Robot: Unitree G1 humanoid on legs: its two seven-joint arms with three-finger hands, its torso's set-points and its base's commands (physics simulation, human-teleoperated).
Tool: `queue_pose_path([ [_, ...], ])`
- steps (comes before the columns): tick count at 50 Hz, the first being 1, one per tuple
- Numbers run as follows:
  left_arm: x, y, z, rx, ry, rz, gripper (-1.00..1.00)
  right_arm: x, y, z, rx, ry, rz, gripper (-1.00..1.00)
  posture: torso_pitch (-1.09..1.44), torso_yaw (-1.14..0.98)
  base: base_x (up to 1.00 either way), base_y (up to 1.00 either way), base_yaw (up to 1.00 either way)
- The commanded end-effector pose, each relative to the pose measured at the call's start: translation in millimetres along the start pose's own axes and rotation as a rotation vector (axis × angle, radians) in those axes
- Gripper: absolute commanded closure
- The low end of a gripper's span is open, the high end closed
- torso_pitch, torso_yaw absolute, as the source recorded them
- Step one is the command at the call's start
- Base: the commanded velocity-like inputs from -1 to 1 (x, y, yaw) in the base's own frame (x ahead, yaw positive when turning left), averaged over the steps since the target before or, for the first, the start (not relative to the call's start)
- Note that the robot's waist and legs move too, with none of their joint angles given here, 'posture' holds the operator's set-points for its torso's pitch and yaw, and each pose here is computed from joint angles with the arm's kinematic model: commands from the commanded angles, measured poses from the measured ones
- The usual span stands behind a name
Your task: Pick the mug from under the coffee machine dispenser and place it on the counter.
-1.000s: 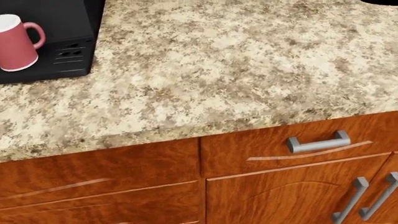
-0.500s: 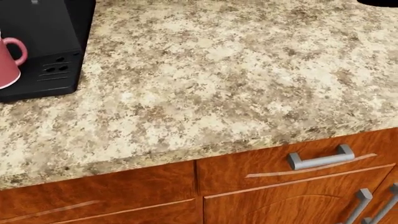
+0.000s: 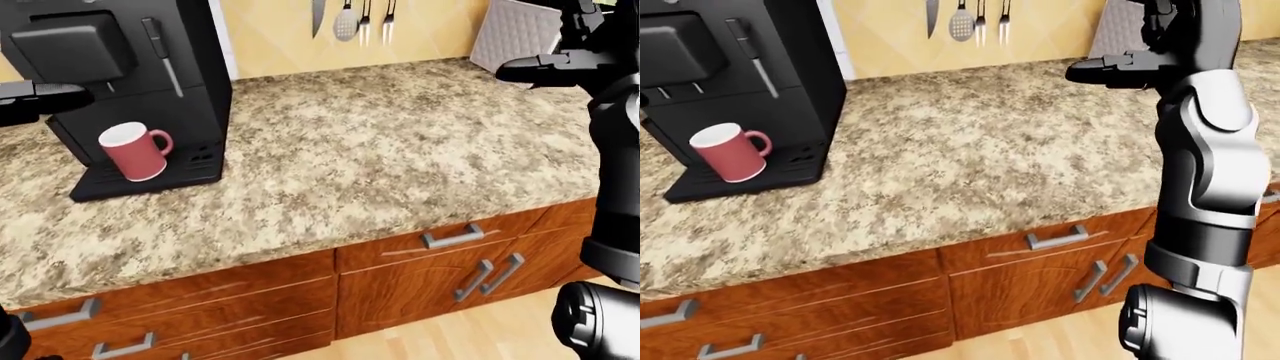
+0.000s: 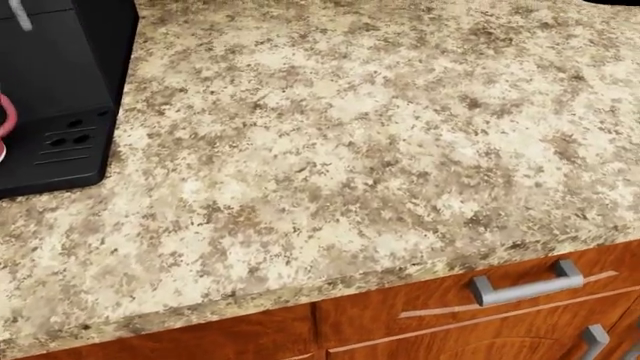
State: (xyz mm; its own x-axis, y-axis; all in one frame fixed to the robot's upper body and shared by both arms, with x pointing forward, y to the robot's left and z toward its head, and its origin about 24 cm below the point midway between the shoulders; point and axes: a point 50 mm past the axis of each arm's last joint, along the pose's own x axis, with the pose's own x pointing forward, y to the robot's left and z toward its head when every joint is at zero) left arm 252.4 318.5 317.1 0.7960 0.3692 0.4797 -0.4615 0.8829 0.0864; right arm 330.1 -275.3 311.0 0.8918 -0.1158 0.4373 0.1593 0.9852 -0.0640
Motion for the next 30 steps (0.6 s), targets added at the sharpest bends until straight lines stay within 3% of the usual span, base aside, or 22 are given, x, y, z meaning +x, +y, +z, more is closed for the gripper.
queue_pose_path([
  [1,-0.5,1.7,18.4,0.002,-0.09,0.003,-1.0,-0.3,-4.9,25.6,-0.011,-0.112,-0.018,-1.0,0.0,0.0,0.11,0.02,0.0],
  [30,-0.5,3.3,19.3,0.005,-0.093,0.009,-1.0,0.7,-5.9,23.0,-0.014,-0.104,-0.027,-1.0,0.0,0.0,0.1,0.02,0.0],
])
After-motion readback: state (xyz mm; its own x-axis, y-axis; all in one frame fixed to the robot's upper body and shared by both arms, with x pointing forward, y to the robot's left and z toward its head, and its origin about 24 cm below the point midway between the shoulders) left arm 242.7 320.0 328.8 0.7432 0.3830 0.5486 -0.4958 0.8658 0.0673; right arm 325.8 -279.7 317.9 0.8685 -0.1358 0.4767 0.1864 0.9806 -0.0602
